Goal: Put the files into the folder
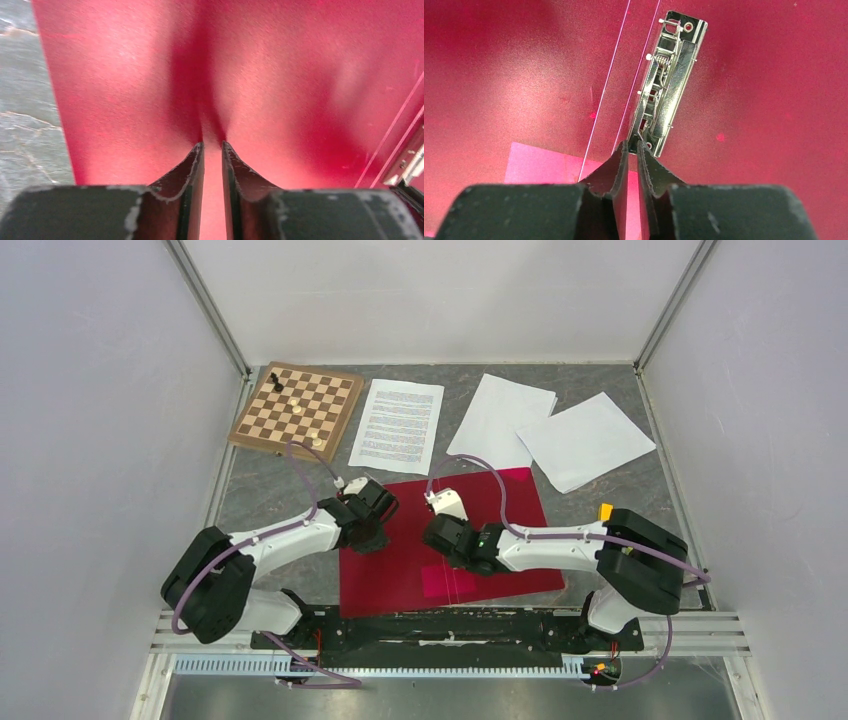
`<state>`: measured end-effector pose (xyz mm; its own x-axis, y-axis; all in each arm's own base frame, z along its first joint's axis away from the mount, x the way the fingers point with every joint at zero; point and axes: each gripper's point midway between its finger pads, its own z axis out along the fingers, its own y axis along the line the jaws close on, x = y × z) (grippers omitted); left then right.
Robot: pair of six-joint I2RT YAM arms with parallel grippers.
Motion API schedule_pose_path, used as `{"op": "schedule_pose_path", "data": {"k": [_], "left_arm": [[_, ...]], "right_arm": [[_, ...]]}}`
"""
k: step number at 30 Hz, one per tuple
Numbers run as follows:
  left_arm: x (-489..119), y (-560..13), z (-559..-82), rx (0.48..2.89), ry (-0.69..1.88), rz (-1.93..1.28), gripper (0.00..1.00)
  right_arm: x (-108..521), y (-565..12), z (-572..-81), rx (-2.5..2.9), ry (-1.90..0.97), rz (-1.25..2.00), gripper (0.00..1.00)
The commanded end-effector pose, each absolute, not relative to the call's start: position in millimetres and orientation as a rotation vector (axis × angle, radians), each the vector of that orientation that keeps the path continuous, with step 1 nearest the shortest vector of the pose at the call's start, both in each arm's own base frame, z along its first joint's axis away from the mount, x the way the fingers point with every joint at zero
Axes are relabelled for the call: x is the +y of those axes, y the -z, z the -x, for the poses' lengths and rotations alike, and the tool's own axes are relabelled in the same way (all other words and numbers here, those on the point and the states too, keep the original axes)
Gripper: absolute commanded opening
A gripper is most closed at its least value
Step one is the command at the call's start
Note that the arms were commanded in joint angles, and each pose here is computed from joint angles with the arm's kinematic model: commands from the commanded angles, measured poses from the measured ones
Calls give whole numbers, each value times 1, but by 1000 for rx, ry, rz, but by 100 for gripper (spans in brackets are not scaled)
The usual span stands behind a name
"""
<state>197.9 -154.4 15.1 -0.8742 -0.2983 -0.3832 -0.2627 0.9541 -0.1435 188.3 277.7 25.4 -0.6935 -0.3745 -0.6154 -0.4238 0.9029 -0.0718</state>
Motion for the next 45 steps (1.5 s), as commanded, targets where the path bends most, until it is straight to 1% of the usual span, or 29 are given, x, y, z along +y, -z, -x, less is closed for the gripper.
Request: {"op": "schedule_pose_path", "data": {"k": [1,4,7,10,12,13,14,15,23,32,45], "left_arm": [[-181,-27,-191,2753,272,272,29],[-195,-36,-187,2754,342,224,34],[-210,-36,-177,2783,411,169,33],[-212,-27,-168,2814,387,144,22],[-204,-17,-162,2847,318,159,14],[-198,-12,-161,2862,269,175,8],[-192,-7,-158,2878,218,193,4],[-188,-3,-155,2894,184,211,3],[-168,5,-152,2922,21,290,2],[-152,14,-148,2959,-26,365,2],[-149,19,-148,2977,-9,395,2]], "right_arm": [[260,-7,-179,2462,-51,557,10],[254,-1,-174,2483,-46,549,10],[252,2,-171,2496,-48,543,10],[250,6,-169,2506,-40,544,9],[248,7,-169,2510,-31,545,9],[246,8,-168,2512,-20,546,9],[245,10,-168,2516,-9,549,9],[243,11,-168,2519,4,547,9],[219,19,-169,2519,162,556,9],[199,25,-170,2520,300,566,8],[195,24,-172,2524,314,542,7]]}}
